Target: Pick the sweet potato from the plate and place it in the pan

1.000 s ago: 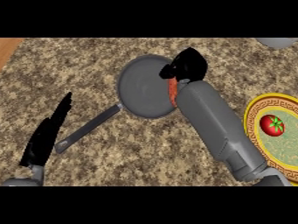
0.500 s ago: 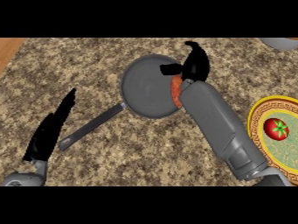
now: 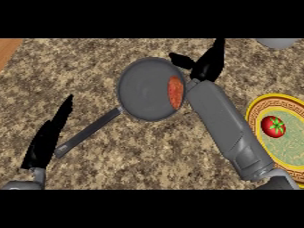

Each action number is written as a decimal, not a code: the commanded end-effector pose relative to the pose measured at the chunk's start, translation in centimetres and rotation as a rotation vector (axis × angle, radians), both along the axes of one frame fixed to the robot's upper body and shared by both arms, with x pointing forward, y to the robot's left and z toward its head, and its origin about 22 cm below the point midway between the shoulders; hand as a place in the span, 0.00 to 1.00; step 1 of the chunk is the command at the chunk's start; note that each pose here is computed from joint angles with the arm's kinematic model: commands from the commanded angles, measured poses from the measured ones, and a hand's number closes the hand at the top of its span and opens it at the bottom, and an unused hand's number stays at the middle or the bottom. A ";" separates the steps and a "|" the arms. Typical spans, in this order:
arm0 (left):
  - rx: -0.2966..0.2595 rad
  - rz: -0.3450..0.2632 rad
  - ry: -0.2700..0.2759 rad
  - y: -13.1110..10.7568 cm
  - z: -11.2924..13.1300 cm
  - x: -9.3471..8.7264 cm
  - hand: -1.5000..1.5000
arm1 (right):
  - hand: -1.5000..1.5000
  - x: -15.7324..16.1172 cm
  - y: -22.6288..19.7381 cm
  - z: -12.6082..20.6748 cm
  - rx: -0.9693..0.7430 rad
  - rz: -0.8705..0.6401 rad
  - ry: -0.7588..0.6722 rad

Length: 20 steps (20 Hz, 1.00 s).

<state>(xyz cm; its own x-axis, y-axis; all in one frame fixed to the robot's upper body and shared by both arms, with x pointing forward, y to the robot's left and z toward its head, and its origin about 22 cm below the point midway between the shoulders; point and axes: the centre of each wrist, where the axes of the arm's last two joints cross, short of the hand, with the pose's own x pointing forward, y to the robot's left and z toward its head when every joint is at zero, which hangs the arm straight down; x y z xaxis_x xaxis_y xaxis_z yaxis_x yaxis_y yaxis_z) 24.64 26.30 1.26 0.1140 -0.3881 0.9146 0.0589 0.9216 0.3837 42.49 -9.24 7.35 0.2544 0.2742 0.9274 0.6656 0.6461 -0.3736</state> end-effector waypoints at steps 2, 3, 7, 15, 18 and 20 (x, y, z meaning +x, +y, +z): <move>0.004 0.062 0.029 1.5 -0.8 -1.1 0.50 | 0.00 -1.2 -0.9 -2.0 0.088 -0.181 -0.093; -0.008 0.063 0.029 1.4 -1.2 -2.1 0.50 | 0.00 -1.8 -1.8 -2.7 0.089 -0.195 -0.106; 0.011 0.092 0.013 2.9 -0.1 -2.6 0.50 | 0.00 -4.9 -2.4 -5.6 0.004 -0.157 -0.145; 0.003 0.127 0.044 3.5 -0.6 -3.8 0.50 | 0.00 -13.5 -8.3 -7.8 -0.017 -0.124 -0.133; -0.004 0.142 0.033 2.6 -1.2 -3.8 0.50 | 0.00 -17.6 -9.2 -7.6 -0.020 -0.120 -0.140; -0.004 0.124 0.045 1.9 -0.4 -2.3 0.50 | 0.00 -19.3 -10.5 -6.2 -0.039 -0.108 -0.141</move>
<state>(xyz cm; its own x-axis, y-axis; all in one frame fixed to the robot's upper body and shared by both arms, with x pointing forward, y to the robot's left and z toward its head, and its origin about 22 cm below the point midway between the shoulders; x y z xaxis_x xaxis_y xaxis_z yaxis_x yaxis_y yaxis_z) 21.43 29.16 0.61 0.1956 -0.3682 0.9090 -0.0433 0.9227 0.3830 27.20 -18.16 -0.11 0.1558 0.2756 0.9486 0.7822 0.5521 -0.2889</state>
